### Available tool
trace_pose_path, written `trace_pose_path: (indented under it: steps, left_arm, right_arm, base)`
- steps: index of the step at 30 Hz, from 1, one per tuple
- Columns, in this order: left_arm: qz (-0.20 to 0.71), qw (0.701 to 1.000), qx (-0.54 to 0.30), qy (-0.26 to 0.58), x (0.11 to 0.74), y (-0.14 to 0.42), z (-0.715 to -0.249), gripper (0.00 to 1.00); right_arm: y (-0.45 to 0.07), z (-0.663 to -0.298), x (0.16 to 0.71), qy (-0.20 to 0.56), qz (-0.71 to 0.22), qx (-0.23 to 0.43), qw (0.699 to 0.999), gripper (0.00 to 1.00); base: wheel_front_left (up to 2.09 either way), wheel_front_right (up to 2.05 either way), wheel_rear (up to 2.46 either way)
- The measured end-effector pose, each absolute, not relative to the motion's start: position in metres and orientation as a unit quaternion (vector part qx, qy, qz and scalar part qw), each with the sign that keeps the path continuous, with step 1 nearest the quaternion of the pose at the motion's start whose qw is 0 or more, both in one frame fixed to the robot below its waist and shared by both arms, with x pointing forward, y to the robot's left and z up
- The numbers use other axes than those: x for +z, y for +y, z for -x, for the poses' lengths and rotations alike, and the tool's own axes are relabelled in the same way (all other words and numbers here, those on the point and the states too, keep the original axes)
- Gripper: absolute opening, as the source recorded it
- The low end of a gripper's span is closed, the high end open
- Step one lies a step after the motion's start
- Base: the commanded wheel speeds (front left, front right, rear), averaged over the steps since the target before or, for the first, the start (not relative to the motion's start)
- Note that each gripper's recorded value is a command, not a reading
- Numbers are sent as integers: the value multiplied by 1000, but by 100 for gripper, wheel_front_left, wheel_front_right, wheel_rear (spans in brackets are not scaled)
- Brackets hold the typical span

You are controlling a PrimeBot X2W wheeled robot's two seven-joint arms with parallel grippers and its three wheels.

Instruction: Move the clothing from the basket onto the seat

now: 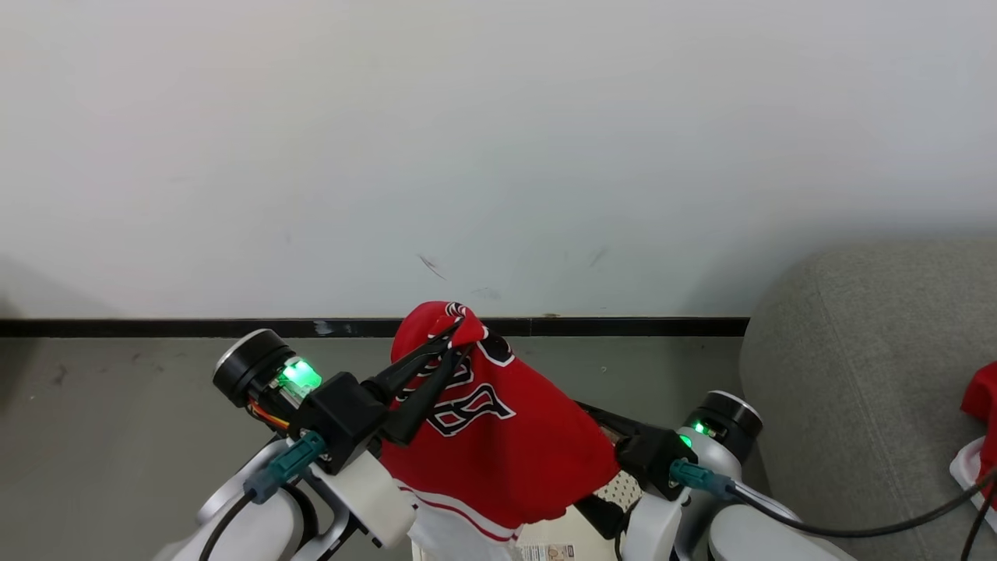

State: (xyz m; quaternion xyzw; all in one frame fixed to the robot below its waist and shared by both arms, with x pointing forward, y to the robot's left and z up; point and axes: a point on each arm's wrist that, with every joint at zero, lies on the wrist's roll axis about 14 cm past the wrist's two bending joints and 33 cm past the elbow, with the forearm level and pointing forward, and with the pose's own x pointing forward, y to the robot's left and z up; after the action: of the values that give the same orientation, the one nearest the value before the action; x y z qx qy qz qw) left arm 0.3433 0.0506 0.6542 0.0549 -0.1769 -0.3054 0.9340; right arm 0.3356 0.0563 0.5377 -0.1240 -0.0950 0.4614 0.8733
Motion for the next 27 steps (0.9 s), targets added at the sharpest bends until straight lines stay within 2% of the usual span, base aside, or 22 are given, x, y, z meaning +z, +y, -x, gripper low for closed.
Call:
trace_pose_path:
  steps: [1,2,3,5,6,11,15,16,18,19,20,21,27]
  left_arm:
    - [-51,935,-306,-175,655,50,-343,0]
    - [-51,935,-306,-175,655,50,-343,0]
    - [-45,935,-306,-174,655,49,-341,0]
    - [-41,936,-305,-170,654,50,-341,0]
    - [-41,936,-305,-170,654,50,-341,0]
    - [-20,942,-301,-148,642,53,-341,0]
    - [-3,945,-298,-133,633,53,-342,0]
    - [1,946,-298,-129,631,52,-342,18]
    - [9,947,-296,-122,627,52,-344,39]
    - [11,948,-294,-118,625,53,-344,54]
    - [15,949,-294,-115,623,52,-345,87]
    - [17,949,-294,-114,622,52,-346,100]
    - [34,947,-300,-114,621,43,-348,100]
  right_arm:
    - [59,-336,541,-99,123,465,871,100]
    - [59,-336,541,-99,123,465,871,77]
    - [66,-335,546,-105,117,471,868,47]
    - [71,-331,545,-104,113,479,865,25]
    - [71,-331,545,-104,113,479,865,0]
    - [70,-334,547,-104,106,478,866,0]
    - [54,-349,556,-109,91,450,882,0]
    - [50,-353,559,-110,87,442,886,0]
    - [40,-360,567,-118,79,426,894,0]
    - [36,-364,570,-121,77,418,897,0]
    - [30,-368,572,-123,76,409,901,0]
    - [24,-371,574,-125,76,400,905,0]
    - [-25,-394,596,-150,81,332,928,0]
  base:
    - [0,0,0]
    - [0,0,0]
    - [0,0,0]
    - [0,0,0]
    - [0,0,0]
    - [0,0,0]
    - [0,0,0]
    - [0,0,0]
    - [0,0,0]
    - [0,0,0]
    - [0,0,0]
    - [0,0,0]
    - [0,0,0]
